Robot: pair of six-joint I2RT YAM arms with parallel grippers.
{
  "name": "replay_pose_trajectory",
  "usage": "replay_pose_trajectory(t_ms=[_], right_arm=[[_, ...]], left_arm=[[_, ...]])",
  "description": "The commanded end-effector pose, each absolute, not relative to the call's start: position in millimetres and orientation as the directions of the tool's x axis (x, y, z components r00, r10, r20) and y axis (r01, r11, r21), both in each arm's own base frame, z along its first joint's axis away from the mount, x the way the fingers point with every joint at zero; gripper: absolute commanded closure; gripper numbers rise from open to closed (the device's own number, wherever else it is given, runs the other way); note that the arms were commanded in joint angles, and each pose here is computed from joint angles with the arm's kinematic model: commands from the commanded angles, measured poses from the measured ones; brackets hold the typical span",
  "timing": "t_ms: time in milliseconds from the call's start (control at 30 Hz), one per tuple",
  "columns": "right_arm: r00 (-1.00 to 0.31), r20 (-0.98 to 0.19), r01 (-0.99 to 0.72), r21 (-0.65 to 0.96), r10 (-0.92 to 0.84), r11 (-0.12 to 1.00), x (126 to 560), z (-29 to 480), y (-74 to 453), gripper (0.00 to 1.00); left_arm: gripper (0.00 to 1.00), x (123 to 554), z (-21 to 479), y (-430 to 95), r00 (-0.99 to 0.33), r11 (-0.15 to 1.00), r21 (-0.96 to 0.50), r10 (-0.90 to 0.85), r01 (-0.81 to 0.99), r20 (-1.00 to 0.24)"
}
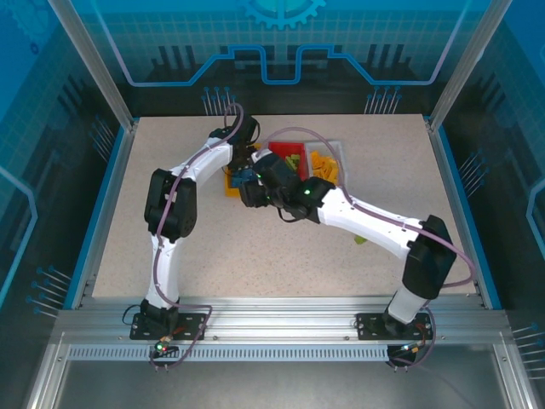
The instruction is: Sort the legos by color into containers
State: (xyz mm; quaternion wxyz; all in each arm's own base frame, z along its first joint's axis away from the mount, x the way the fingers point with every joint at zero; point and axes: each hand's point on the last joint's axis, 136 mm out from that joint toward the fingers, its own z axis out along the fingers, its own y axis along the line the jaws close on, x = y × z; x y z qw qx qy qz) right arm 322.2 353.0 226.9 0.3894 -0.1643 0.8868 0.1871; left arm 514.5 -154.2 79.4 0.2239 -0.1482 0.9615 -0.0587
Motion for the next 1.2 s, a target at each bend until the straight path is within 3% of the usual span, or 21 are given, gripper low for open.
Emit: replay_pose_trajectory(t_ms=[0, 200, 433, 667, 833, 1033, 1167], right_arm=[[-0.636, -0.771, -0.334, 0.242, -0.029, 0.911, 319, 243, 311, 0.39], [-0.713, -0.666, 0.031, 0.281, 0.219, 0.959, 298, 200, 183, 0.40], [-0.741, -0.476, 0.396, 0.260, 0.474, 0.881, 275, 144, 77, 0.36], [-0.689, -0.291, 0.584, 0.320, 0.664, 0.746, 284, 94, 54, 0.31], [-0.643, -0.155, 0.713, 0.237, 0.750, 0.660, 278, 58, 44, 0.31], [-0.589, -0.100, 0.774, 0.215, 0.802, 0.595, 269, 30, 38, 0.33], [-0.589, -0.098, 0.775, 0.212, 0.802, 0.595, 275, 20, 36, 0.48]], left_arm=[[0.50, 510, 123, -159, -0.841, 0.947, -0.234, -0.306, -0.220, -0.446], [0.47, 487, 181, -163, -0.796, 0.918, -0.351, -0.348, -0.182, -0.496], [0.45, 421, 224, -176, -0.772, 0.893, -0.435, -0.355, -0.114, -0.527], [0.41, 313, 231, -255, -0.790, 0.791, -0.567, -0.190, 0.228, -0.583], [0.40, 245, 228, -285, -0.771, 0.699, -0.604, -0.118, 0.384, -0.626], [0.40, 225, 224, -281, -0.773, 0.694, -0.609, -0.120, 0.384, -0.623], [0.40, 226, 229, -280, -0.764, 0.696, -0.603, -0.122, 0.390, -0.634]])
